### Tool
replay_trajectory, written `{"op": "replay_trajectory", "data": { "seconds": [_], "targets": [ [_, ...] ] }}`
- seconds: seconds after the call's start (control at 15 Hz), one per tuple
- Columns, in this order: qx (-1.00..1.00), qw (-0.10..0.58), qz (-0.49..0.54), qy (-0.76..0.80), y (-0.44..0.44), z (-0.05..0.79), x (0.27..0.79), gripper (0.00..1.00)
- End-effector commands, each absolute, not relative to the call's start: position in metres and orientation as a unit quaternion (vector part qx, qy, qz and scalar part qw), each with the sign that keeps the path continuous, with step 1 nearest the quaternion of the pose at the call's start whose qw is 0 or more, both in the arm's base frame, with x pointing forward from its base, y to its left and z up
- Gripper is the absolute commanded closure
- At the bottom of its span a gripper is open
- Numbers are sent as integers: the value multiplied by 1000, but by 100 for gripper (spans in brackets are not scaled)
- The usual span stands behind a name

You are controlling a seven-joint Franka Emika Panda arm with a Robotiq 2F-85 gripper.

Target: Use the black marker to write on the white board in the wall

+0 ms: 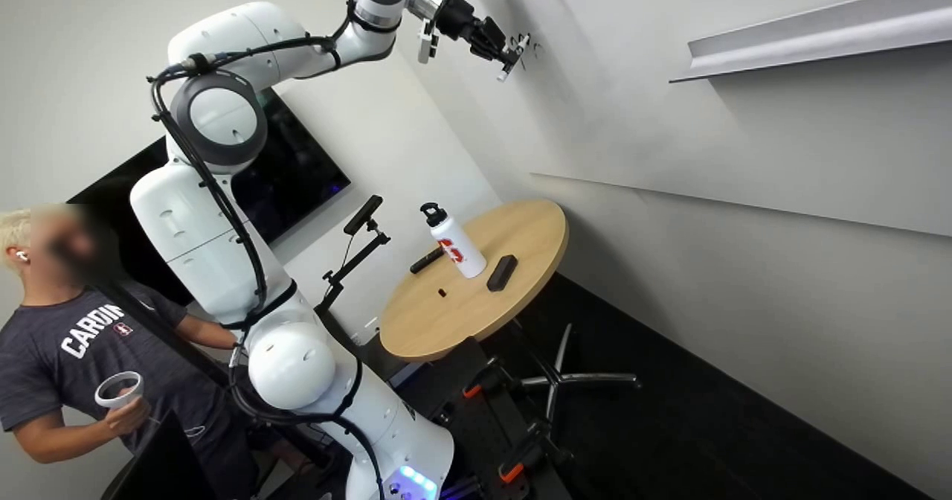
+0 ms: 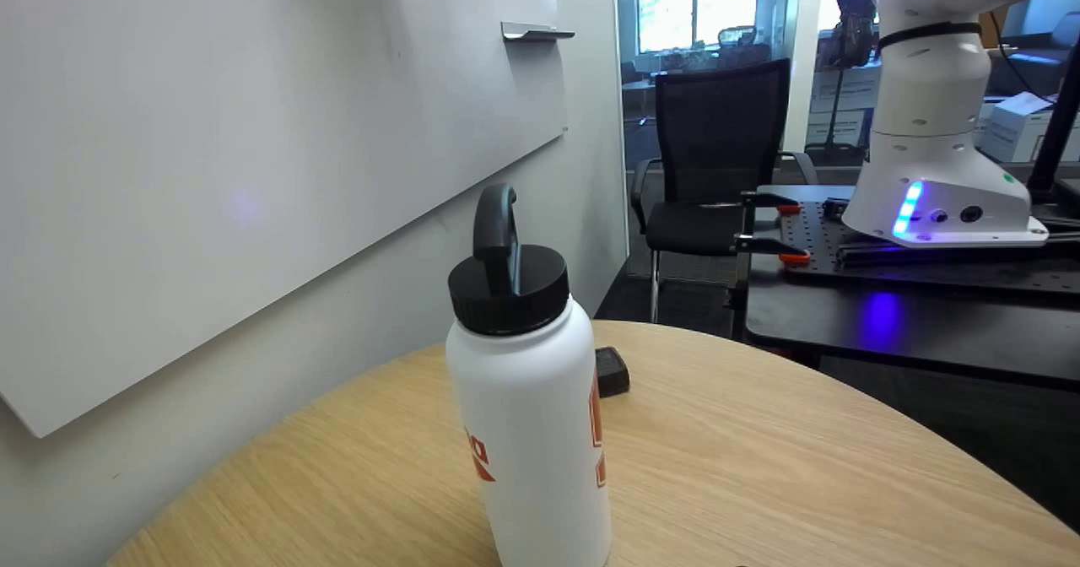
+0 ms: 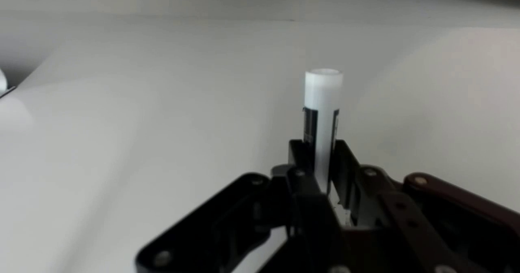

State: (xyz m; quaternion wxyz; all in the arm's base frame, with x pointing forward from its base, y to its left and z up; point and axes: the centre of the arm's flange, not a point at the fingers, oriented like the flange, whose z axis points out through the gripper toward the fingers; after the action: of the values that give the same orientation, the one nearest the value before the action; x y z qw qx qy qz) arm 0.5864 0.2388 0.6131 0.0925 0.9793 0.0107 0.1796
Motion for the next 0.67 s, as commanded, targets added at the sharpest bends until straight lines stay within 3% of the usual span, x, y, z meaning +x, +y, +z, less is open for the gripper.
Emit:
{"op": "replay_trajectory", "data": {
  "seconds": [0.0, 0.6],
  "targets": [
    [976, 85, 200, -7, 222, 610, 592, 95],
    [979, 86, 186, 21, 238, 583, 588, 95]
  ]
}}
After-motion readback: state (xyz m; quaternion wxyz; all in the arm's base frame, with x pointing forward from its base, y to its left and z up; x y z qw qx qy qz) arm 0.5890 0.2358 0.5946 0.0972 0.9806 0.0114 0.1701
